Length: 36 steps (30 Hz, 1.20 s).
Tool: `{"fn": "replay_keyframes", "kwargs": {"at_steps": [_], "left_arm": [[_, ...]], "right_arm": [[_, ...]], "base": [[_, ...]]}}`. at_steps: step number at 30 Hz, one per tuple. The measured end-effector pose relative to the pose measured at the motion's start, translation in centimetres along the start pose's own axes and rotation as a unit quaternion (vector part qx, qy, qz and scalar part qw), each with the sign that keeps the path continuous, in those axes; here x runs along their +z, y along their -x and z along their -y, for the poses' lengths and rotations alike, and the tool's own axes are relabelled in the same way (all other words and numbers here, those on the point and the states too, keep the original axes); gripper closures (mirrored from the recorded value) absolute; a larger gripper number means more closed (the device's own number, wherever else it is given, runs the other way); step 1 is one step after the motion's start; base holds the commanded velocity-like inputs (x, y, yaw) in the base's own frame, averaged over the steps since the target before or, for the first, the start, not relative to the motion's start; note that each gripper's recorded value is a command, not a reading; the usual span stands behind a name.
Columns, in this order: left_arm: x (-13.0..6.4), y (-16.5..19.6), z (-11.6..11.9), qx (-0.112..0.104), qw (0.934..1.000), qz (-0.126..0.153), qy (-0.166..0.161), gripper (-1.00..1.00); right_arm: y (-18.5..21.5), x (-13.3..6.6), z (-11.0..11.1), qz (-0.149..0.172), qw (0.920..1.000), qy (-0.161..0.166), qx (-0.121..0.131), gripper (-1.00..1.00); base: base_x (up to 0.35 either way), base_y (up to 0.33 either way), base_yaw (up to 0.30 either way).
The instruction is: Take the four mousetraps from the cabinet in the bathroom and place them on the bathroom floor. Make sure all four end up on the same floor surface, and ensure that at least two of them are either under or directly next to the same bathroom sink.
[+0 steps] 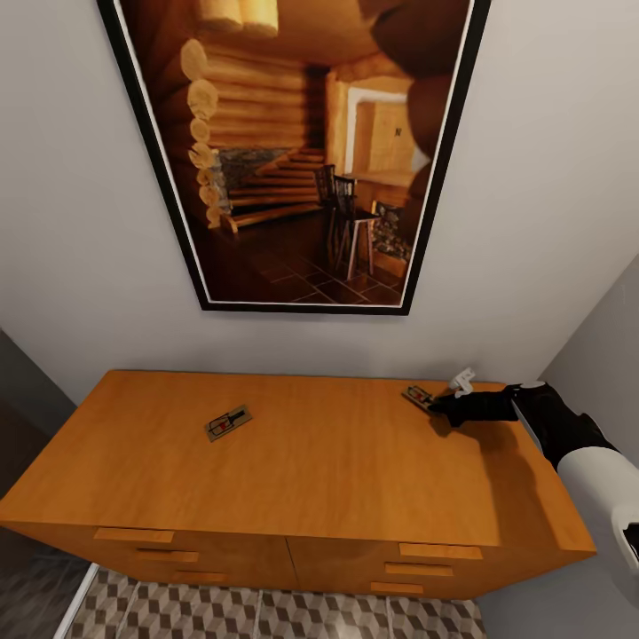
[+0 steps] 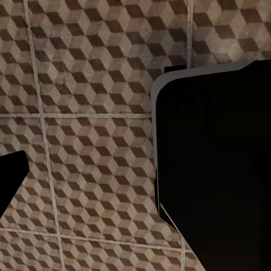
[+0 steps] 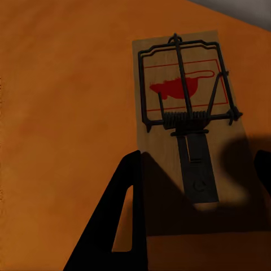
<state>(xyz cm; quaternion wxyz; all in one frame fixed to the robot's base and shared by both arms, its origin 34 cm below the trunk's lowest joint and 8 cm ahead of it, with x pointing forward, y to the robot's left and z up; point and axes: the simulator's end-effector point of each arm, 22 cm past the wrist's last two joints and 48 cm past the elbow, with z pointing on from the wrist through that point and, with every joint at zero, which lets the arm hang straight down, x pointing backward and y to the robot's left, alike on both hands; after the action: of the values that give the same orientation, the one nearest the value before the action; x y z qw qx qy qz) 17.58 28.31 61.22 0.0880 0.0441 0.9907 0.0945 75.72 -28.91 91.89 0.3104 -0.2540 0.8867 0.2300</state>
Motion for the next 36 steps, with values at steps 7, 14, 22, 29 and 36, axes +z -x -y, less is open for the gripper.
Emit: {"fn": "replay_keyframes", "kwargs": {"at_steps": [7,14,22,29,36], "left_arm": [[0.0,0.0,0.0,0.000,1.0000,0.000,0.000,-1.00],[0.0,0.0,0.0,0.000,1.0000,0.000,0.000,-1.00],[0.0,0.1,0.2,0.000,1.0000,0.000,-0.002,-1.00],[0.0,0.2,0.4,-0.001,1.0000,0.002,-0.003,-1.00],[0.0,0.2,0.4,-0.002,1.0000,0.003,-0.003,-1.00]], "right_arm": [[0.0,0.1,0.0,-0.001,1.0000,0.000,0.000,1.00],[0.0,0.1,0.1,0.000,1.0000,0.000,0.001,1.00],[0.2,0.3,-0.2,0.000,1.0000,0.002,0.001,1.00],[3.4,-0.8,-0.4,0.008,0.9999,-0.012,-0.007,1.00],[7.0,-2.5,-0.2,0.018,0.9986,-0.049,-0.010,1.00]], "base": [[-0.207,0.000,0.000],[-0.322,0.000,0.000],[-0.335,0.000,0.000],[-0.336,0.000,0.000],[-0.336,0.000,0.000]]}}
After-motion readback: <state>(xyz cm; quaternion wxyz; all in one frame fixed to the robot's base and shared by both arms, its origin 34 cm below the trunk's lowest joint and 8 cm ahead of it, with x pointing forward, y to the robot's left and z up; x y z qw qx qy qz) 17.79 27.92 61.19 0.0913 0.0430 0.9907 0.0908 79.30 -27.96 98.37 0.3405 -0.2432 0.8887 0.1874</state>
